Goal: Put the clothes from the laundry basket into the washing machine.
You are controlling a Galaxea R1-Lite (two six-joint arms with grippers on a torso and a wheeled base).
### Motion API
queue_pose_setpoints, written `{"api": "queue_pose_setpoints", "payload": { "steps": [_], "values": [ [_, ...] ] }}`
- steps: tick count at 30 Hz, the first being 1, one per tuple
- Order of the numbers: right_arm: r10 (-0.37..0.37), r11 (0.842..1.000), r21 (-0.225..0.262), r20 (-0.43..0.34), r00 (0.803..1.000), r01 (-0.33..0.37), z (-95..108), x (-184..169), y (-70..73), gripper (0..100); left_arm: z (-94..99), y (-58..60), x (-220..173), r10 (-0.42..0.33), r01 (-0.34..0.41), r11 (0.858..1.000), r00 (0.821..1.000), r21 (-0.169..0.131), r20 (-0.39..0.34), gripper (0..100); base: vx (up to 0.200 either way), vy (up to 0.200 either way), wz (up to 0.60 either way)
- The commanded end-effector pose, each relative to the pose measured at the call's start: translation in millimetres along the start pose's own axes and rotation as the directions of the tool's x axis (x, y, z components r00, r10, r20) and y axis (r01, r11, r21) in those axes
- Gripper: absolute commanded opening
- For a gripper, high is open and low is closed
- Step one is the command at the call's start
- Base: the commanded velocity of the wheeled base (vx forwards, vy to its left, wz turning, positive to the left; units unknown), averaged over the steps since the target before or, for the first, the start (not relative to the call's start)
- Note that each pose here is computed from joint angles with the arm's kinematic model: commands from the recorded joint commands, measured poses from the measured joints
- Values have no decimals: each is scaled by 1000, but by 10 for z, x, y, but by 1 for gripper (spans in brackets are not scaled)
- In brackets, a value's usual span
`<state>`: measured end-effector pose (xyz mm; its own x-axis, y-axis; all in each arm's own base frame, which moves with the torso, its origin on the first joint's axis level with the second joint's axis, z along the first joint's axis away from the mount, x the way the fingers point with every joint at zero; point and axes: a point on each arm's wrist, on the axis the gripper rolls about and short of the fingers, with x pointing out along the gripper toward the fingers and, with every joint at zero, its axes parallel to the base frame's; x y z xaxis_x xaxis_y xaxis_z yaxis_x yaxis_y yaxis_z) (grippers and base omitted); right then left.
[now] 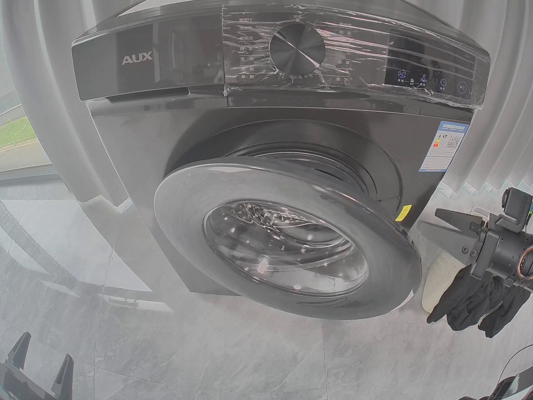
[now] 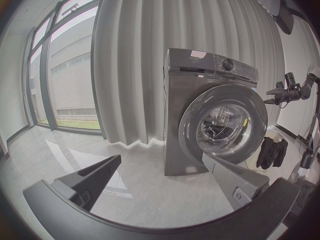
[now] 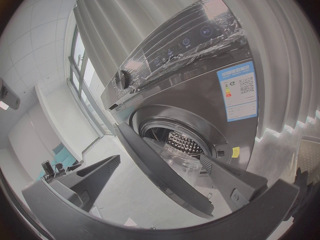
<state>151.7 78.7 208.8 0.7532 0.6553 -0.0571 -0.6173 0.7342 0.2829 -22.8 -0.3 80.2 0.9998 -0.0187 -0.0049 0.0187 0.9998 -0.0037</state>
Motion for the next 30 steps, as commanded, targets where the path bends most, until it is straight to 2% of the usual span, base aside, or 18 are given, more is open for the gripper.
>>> {"api": "queue_pose_setpoints", "payload": {
  "steps": [1,4,6,12,18,30],
  "values": [
    [-64,998,24,1,998,64,54,111,-132,100,-53,0,0,0,0,1000,1000,1,-1,100,-200,0,0],
    [-116,992,39,-30,993,117,14,207,-267,100,-53,0,0,-1,1,1000,1000,2,-1,100,-200,0,0],
    [-130,990,51,-56,990,133,-30,268,-324,100,-53,0,0,-1,1,1000,1000,4,-1,100,0,0,0],
    [-118,991,59,-87,989,124,-120,377,-363,100,-53,0,0,-1,1,1000,1000,2,-1,100,0,0,0],
    [-49,997,55,-103,994,55,-170,401,-219,100,-53,0,0,-1,1,1000,1000,4,-1,100,0,0,0],
    [57,997,60,-187,981,-46,-408,332,7,100,-53,0,0,-1,1,1000,1000,4,-1,100,0,0,0]
  ]
}}
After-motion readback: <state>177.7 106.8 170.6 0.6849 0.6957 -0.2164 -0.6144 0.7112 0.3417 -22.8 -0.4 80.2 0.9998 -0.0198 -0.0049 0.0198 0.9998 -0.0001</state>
